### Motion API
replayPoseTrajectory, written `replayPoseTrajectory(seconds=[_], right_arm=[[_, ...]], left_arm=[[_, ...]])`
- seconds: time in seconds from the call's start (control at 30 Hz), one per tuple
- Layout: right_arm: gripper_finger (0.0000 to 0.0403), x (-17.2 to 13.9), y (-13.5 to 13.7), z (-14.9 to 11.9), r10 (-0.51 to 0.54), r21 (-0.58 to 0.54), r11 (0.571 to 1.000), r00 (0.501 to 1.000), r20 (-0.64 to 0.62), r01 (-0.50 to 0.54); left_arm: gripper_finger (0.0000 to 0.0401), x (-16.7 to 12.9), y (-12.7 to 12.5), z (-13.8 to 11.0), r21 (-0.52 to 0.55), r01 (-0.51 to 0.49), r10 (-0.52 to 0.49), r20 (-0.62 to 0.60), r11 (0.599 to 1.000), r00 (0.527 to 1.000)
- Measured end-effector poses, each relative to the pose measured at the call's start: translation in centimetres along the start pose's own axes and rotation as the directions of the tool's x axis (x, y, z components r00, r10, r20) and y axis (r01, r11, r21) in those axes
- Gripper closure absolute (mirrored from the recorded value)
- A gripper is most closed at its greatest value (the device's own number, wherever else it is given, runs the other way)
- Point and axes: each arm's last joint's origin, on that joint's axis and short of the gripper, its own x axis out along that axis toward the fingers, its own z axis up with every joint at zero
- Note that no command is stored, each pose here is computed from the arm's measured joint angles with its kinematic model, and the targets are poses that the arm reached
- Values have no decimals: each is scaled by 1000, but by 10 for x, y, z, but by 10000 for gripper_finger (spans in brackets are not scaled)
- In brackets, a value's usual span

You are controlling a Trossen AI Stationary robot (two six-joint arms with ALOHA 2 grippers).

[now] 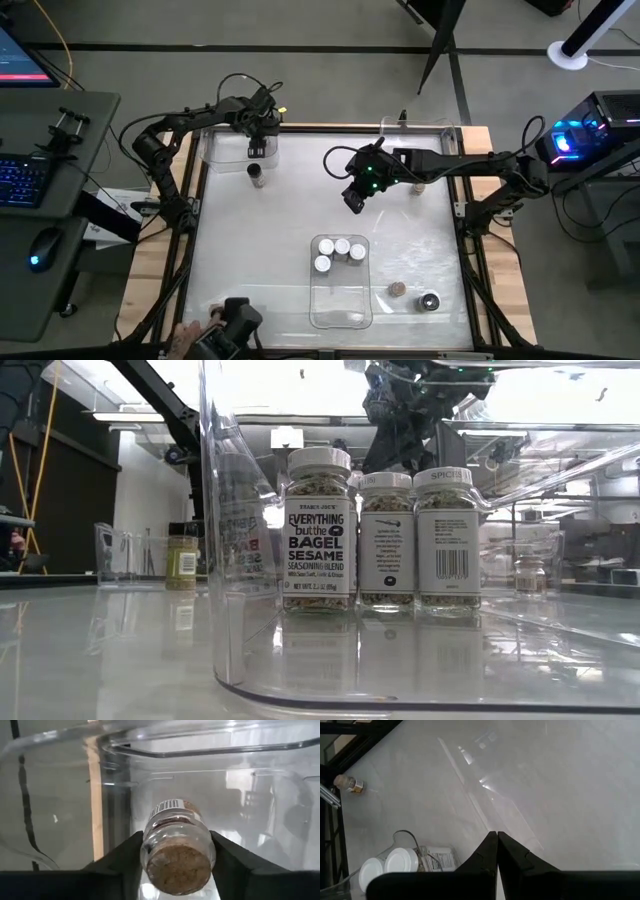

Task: Sort spices by type
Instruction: Put the top left brown seasoning bottle into the top left transparent bin, then put the top right brown seasoning bottle into the top left transparent bin

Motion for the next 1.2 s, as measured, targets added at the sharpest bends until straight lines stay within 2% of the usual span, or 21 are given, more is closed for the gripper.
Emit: replayPoseTrajectory(seconds=[0.1,0.2,0.33,0.5,0.57,0.73,0.97,1.07,1.2], right_arm=[[402,0,0,0,0,1,1000,1000,0,0],[402,0,0,0,0,1,1000,1000,0,0],[402,0,0,0,0,1,1000,1000,0,0],[402,0,0,0,0,-5,1000,1000,1,0],[402,0,0,0,-1,-9,1000,1000,1,1],[402,0,-1,0,-18,-58,998,1000,9,19],[402,-2,-11,6,-41,-63,997,999,24,43],[402,-3,-19,10,-51,-35,998,998,41,53],[402,-14,-28,16,-58,13,998,995,76,57]], left_arm=[[155,0,1,1,6,-9,9,5,1000,1000],[124,0,1,1,9,-11,11,5,1000,1000],[113,0,0,2,13,-18,18,-2,1000,1000],[111,-12,5,11,23,-96,97,-43,995,994],[111,-25,11,16,-13,-125,125,-25,992,992],[110,-69,26,24,-196,-209,226,70,958,972],[110,-117,24,14,-344,-243,310,153,907,938],[110,-133,20,12,-453,-162,293,237,877,926],[110,-154,6,15,-569,116,184,441,814,878]])
